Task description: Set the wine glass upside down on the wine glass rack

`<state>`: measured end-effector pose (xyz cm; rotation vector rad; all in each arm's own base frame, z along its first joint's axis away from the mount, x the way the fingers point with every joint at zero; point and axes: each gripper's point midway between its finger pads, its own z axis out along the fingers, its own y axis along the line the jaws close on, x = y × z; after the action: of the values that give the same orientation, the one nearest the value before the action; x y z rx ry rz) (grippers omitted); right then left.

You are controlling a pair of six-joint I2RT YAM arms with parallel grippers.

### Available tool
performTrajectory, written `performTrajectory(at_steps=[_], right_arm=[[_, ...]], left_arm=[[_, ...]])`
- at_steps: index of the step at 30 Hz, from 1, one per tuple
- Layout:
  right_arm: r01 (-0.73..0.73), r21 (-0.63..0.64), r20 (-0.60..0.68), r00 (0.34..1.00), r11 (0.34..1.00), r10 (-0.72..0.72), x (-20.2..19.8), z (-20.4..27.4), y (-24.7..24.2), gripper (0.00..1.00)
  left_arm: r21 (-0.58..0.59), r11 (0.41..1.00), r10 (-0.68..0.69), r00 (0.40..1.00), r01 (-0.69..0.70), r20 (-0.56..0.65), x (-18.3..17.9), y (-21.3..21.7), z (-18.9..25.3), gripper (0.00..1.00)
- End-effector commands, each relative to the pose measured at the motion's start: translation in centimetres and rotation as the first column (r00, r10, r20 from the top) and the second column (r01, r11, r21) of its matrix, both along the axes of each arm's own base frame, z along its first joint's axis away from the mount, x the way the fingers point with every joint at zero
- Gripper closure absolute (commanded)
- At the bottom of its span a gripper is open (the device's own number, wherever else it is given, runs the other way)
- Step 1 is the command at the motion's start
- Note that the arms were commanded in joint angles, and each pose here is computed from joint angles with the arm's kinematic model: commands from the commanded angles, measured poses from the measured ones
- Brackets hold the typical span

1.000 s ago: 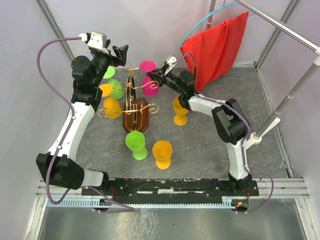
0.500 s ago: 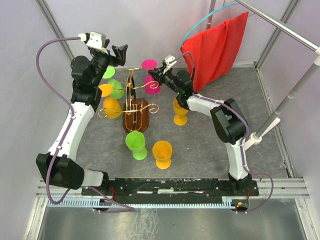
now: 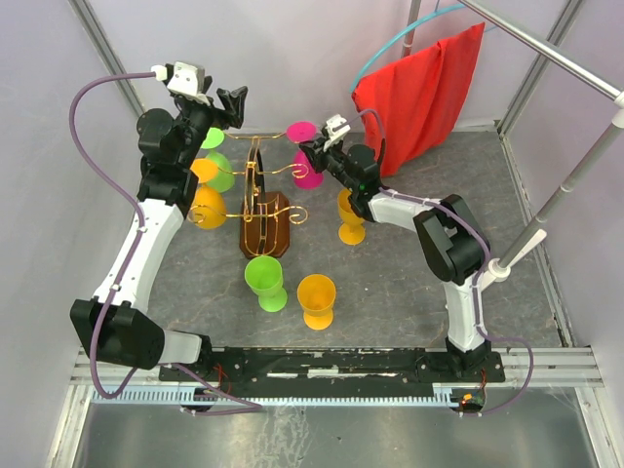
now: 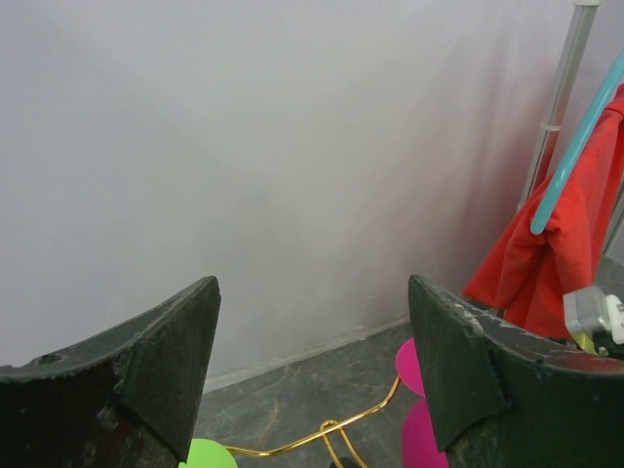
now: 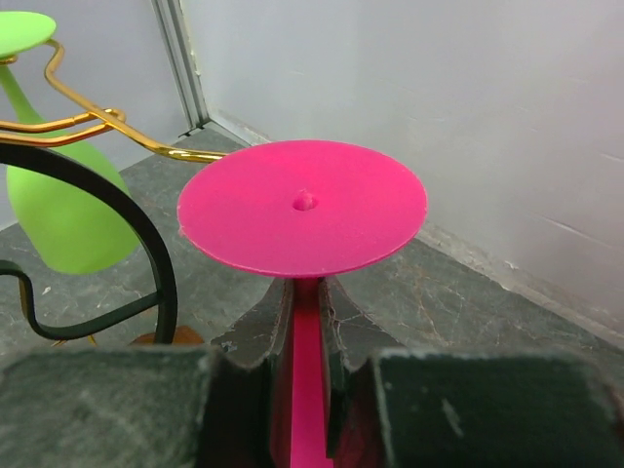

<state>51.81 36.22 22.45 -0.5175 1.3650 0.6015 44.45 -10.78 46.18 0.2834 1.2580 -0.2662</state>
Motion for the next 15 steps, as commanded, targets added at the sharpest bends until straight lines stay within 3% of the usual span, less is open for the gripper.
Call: performTrajectory(at_steps=[1,15], right_arm=[[0.011,0.046,0.098,0.995,0.999,-0.015,-1.2,4.7,-1.4,0.99],[-0.154,0.053,0.171,0.975,0.987,0.143,-4.5,6.4,1.2,0.98]], left_arm=[[-0.048,0.999,0.015,0.997,-0.011,0.071,-0.8,0.6,2.6,0.16],[-0.054,0.999,0.003,0.998,0.001,0.069,-1.2,0.4,2.4,0.15]])
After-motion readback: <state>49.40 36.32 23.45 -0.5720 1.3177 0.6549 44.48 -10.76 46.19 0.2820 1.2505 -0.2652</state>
